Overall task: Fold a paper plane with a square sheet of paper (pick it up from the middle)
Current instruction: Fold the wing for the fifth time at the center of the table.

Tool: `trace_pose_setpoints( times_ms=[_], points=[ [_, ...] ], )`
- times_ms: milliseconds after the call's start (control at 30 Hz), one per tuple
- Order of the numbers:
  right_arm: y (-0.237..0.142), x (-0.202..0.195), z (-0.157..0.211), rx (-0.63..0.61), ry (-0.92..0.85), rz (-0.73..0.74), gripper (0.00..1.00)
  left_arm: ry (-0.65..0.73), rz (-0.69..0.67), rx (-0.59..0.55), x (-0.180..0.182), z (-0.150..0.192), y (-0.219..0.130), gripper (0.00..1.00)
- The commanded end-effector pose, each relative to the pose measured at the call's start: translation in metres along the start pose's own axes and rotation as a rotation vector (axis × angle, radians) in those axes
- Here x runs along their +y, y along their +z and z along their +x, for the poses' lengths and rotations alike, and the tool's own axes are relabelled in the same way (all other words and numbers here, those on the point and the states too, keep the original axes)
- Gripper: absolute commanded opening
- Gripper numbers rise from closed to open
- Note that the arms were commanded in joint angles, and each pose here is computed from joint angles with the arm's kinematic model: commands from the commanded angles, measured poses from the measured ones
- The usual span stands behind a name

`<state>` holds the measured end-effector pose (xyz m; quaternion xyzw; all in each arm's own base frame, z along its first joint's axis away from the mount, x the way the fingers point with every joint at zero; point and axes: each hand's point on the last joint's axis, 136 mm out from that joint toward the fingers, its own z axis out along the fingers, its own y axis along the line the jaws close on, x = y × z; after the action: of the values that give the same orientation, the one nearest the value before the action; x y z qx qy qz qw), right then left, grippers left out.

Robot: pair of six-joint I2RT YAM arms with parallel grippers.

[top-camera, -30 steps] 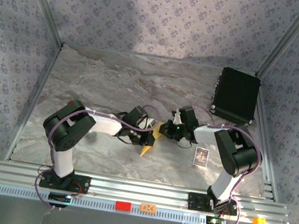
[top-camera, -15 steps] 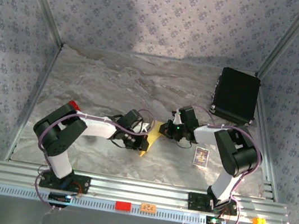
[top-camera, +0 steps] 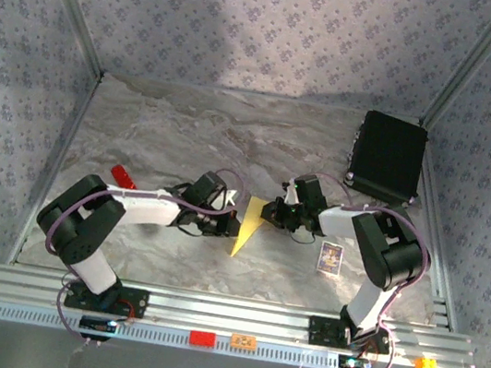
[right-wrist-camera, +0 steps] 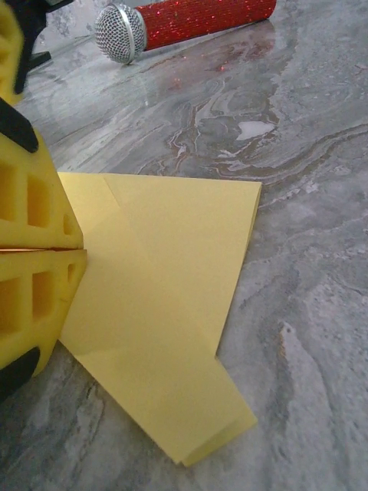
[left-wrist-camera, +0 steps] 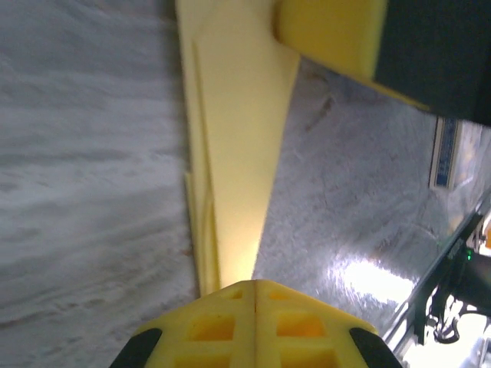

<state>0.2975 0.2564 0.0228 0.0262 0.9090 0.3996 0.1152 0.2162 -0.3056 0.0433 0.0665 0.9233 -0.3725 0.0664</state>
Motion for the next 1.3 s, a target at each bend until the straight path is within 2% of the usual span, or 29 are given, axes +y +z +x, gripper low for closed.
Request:
trace_pose_setpoints(
  times_ms=[0, 167, 500, 1267],
  points=[
    [-0.003, 0.007, 0.001, 0.012, -0.038, 0.007, 0.12, -0.028, -0.002, -0.062, 0.002, -0.017, -0.006, 0.0],
    [-0.022, 0.002, -0.001, -0.038, -0.038, 0.078, 0.14, -0.06, -0.013, -0.078, 0.011, -0.024, -0.01, 0.03],
    [-0.05, 0.006, 0.014, -0.094, -0.02, 0.074, 0.18, -0.08, 0.015, -0.055, 0.012, -0.024, -0.006, 0.1],
    [-0.032, 0.004, 0.047, -0.03, 0.002, 0.068, 0.2, -0.075, 0.083, 0.018, 0.005, -0.016, 0.011, 0.15]
  ],
)
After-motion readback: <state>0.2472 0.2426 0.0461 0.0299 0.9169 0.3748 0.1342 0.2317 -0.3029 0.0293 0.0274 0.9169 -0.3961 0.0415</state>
